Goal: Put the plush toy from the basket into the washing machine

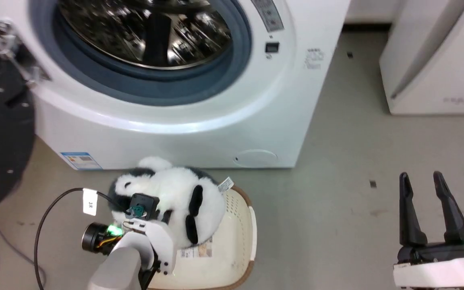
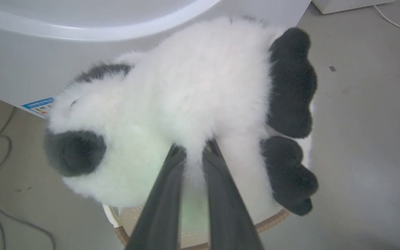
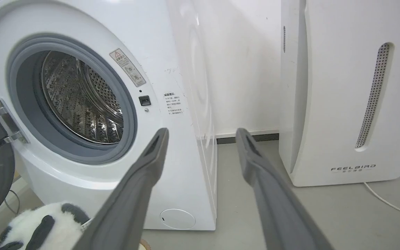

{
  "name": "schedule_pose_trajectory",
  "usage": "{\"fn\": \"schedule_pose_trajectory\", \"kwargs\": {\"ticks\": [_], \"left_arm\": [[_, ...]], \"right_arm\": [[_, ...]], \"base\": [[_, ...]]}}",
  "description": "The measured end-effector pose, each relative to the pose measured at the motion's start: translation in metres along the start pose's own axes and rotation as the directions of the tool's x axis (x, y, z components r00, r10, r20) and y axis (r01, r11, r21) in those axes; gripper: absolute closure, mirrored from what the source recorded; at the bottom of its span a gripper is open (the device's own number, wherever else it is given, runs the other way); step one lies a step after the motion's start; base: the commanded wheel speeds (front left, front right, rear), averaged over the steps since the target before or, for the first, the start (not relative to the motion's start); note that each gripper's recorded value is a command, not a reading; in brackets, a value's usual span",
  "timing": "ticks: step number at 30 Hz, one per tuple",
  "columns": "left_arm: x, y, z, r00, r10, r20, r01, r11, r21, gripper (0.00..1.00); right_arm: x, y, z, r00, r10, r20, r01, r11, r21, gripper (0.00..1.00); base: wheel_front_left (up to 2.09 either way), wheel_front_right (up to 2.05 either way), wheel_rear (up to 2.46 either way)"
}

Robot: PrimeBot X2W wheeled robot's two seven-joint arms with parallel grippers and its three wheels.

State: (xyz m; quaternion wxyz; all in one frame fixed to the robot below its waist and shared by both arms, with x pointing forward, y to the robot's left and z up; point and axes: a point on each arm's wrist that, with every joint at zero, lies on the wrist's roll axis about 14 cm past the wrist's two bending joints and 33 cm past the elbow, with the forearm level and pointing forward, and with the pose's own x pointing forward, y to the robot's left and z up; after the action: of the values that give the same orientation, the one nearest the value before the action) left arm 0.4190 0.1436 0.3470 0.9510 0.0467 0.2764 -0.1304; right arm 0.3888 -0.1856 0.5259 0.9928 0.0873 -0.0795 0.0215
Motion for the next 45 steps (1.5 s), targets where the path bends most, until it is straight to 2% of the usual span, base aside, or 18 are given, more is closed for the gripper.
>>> {"fn": "schedule_pose_trajectory", "kwargs": {"ticks": [5, 12, 22, 33, 34, 35, 45], "left_arm": [[-0.009, 0.008, 0.036, 0.991, 0.043, 0.130, -0.045, 0.999, 0.013, 1.00], [-0.017, 0.016, 0.090, 0.944, 0.085, 0.318, -0.089, 0.996, -0.002, 1.00], [0.001, 0.032, 0.146, 0.880, 0.144, 0.452, -0.142, 0.989, -0.038, 1.00], [0.067, 0.067, 0.225, 0.801, 0.187, 0.569, -0.197, 0.979, -0.044, 1.00], [0.075, 0.069, 0.229, 0.796, 0.187, 0.575, -0.199, 0.979, -0.043, 1.00], [0.100, 0.073, 0.239, 0.792, 0.188, 0.581, -0.202, 0.979, -0.041, 1.00], [0.176, 0.091, 0.275, 0.753, 0.209, 0.624, -0.218, 0.974, -0.063, 1.00]], "right_arm": [[-0.002, 0.008, 0.006, 1.000, 0.023, 0.017, -0.023, 1.000, 0.006, 0.00], [-0.003, 0.010, 0.008, 0.999, 0.029, 0.023, -0.029, 1.000, 0.007, 0.00], [0.005, -0.002, -0.004, 1.000, -0.004, -0.006, 0.004, 1.000, -0.001, 0.00], [0.030, -0.025, -0.029, 0.997, -0.064, -0.044, 0.064, 0.998, 0.007, 0.00], [0.031, -0.028, -0.032, 0.996, -0.072, -0.050, 0.073, 0.997, 0.007, 0.00], [0.034, -0.038, -0.042, 0.993, -0.096, -0.073, 0.097, 0.995, 0.004, 0.00], [0.031, -0.075, -0.071, 0.969, -0.199, -0.145, 0.197, 0.980, -0.027, 0.00]], "base": [[0.00, 0.00, 0.00], [0.00, 0.00, 0.00], [0.00, 0.00, 0.00], [0.00, 0.00, 0.00], [0.00, 0.00, 0.00], [0.00, 0.00, 0.00], [0.00, 0.00, 0.00]]}}
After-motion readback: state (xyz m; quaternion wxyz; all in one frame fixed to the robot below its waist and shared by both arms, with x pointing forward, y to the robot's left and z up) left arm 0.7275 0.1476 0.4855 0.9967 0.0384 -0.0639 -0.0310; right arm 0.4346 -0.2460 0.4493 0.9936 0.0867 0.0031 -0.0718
